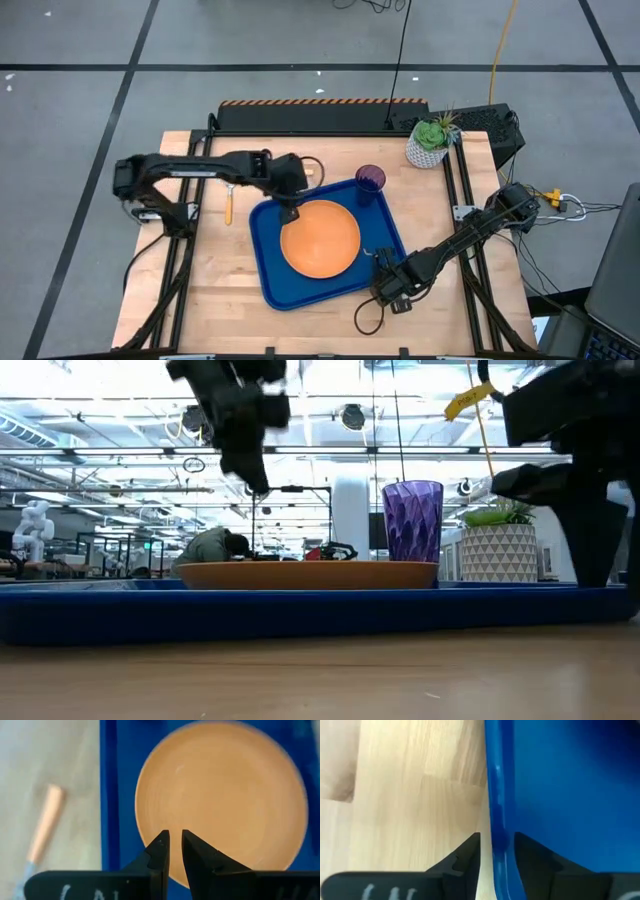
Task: Pick and place plate/cup/fork/spoon on tray
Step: Adjust the blue tray
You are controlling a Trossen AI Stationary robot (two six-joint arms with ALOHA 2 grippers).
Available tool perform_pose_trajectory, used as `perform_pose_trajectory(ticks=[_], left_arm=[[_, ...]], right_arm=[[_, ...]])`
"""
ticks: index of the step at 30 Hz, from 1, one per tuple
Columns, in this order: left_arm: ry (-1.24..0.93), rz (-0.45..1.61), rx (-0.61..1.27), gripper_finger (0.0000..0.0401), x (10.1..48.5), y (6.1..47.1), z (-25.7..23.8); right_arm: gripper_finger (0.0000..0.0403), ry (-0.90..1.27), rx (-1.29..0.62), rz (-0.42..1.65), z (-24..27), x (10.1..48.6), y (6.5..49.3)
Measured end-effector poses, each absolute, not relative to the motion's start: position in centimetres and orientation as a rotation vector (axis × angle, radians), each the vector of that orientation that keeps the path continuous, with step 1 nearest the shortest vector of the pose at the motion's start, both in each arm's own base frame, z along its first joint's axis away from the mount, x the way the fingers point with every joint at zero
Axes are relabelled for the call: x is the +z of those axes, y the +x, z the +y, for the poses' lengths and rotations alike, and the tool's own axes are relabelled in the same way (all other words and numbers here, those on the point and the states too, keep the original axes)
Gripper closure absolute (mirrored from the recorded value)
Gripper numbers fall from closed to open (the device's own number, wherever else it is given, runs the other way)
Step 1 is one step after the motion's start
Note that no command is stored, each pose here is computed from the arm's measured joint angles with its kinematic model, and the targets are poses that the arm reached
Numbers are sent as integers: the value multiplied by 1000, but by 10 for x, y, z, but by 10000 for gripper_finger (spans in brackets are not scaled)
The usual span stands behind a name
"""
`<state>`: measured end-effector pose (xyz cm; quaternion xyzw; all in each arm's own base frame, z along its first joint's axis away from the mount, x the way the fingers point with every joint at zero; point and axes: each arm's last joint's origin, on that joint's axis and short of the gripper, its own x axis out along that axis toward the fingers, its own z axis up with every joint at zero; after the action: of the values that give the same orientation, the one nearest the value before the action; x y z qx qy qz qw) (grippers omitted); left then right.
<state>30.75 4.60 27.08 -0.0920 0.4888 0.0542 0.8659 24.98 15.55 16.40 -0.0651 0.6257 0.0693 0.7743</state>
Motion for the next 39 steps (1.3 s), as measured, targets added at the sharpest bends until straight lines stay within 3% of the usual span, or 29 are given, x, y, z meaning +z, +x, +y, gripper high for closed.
perform_pose_trajectory(ticks=[7,16,21,28,35,39], left_arm=[[-104,839,153,350,312,290,3],[-24,754,113,350,314,284,-72],[49,593,53,350,304,280,-107],[8,493,24,350,264,264,-107],[-88,285,5,350,237,230,-92],[-180,304,57,350,214,210,-80]], right_arm=[[274,22,103,1298,151,198,235],[273,158,122,1215,154,220,217],[273,154,82,1071,154,236,207],[273,75,-21,897,145,262,184],[273,68,-121,831,122,227,162],[273,156,-208,860,99,195,141]])
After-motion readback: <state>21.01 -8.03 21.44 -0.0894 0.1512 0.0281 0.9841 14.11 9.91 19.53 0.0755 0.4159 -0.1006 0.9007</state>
